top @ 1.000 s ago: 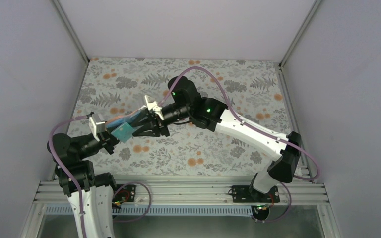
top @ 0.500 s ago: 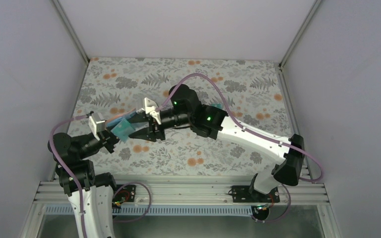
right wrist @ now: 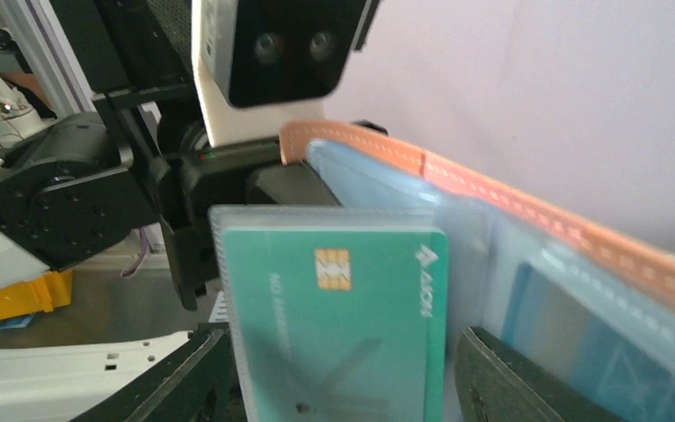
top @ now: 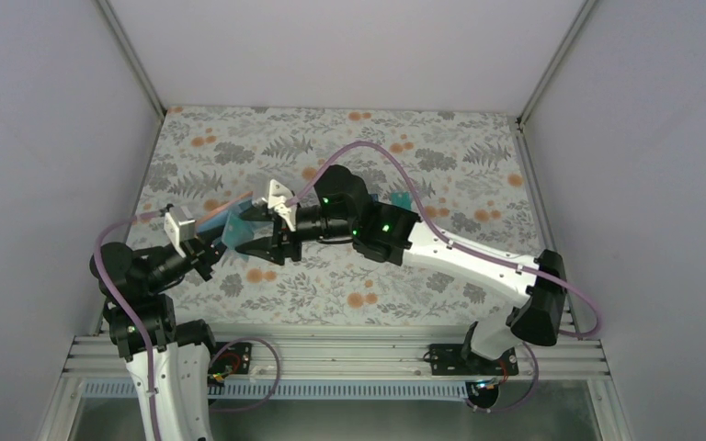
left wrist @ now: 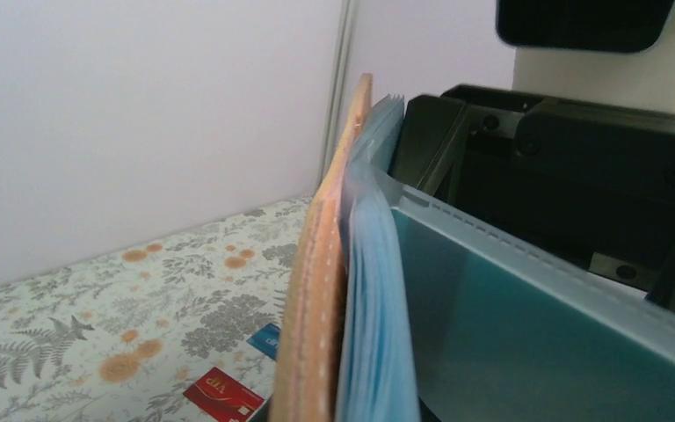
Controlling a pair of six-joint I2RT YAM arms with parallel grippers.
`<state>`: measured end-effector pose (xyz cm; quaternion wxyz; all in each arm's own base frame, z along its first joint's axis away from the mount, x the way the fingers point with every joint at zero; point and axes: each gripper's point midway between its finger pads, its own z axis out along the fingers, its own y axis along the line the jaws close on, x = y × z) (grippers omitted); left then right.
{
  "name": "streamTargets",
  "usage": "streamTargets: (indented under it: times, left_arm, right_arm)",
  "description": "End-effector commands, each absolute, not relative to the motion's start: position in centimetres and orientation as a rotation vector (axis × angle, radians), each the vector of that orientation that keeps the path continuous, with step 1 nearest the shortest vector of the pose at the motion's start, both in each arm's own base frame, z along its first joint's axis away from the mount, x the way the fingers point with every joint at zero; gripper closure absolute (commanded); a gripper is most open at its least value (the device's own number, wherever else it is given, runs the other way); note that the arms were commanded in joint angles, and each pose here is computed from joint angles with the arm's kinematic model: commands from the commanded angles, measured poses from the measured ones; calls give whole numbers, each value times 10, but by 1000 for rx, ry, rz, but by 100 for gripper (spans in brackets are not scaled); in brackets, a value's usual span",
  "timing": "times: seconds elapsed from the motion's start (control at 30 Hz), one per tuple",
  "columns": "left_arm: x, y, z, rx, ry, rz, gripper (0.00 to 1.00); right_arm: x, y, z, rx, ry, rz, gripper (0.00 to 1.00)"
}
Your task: Take the credit cards out of the card holder
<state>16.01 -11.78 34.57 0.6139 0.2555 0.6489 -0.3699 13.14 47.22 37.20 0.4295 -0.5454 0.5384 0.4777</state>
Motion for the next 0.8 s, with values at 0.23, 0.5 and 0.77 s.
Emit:
streamTargets:
  times: [0.23, 0.5, 0.77]
  left_arm:
    - [153, -122, 360, 643, 1427, -842, 97]
    - [143, -127, 365, 702, 1410, -827, 98]
    - [141, -128, 369, 713, 1403, -821, 98]
  right_arm:
    - [141, 457, 378, -1225, 1380, 1208, 28]
    - [151, 456, 391, -1222, 1343, 1150, 25]
    - [107, 466, 375, -1543, 1237, 1303, 29]
